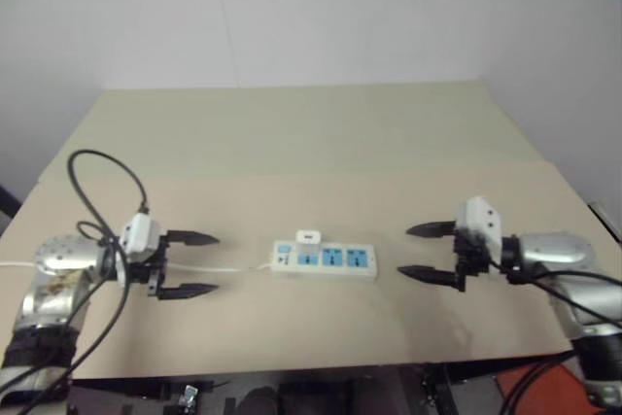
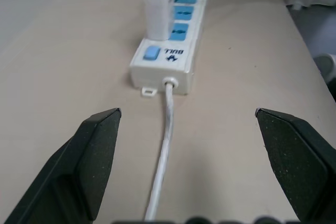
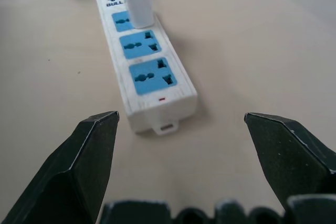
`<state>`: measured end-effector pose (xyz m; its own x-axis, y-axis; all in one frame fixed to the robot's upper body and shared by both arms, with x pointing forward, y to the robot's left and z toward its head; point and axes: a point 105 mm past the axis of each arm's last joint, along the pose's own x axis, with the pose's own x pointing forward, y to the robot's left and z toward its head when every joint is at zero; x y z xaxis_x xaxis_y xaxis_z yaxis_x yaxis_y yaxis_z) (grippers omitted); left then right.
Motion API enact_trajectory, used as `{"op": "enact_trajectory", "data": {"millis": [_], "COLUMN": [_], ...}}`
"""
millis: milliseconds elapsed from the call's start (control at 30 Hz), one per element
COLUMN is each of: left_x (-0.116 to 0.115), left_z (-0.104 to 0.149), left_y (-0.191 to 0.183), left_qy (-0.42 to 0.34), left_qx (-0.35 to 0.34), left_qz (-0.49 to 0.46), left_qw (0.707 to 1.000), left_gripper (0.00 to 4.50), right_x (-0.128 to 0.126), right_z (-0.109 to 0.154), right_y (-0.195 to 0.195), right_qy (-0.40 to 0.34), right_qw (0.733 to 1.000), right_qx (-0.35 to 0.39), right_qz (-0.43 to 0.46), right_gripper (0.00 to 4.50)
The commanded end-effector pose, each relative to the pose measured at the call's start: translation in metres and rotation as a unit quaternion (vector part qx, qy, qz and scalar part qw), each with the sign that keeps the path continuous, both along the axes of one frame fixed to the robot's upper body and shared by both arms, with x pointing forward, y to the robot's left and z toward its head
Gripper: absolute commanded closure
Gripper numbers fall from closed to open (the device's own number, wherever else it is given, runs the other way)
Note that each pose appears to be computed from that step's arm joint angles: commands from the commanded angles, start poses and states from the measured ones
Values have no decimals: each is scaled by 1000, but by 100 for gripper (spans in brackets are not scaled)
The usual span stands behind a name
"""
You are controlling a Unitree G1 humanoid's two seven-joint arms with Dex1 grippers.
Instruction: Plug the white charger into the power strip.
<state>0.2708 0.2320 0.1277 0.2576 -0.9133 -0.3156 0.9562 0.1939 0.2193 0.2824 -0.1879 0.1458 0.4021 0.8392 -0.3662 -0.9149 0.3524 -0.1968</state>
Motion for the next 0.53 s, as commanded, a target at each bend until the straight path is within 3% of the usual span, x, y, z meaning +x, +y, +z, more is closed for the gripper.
{"op": "enact_trajectory", "data": {"millis": [33, 200, 333, 533], "left_x": [-2, -4, -5, -10], "left_z": [14, 14, 16, 22], "left_y": [3, 1, 0, 5], "left_qy": [-23, -19, -12, -5], "left_qx": [-9, -14, -27, -25], "left_qz": [10, 20, 28, 36], "left_qw": [1000, 1000, 999, 999], "left_gripper": [2, 2, 2, 2], "right_x": [-10, -15, -21, -23], "right_z": [12, 9, 9, 24], "right_y": [0, -1, 0, 1], "right_qy": [-11, -11, 28, 36], "right_qw": [1000, 1000, 1000, 999], "right_qx": [-5, -18, -7, -5], "right_qz": [-1, -10, -8, -39], "right_gripper": [0, 0, 0, 0]}}
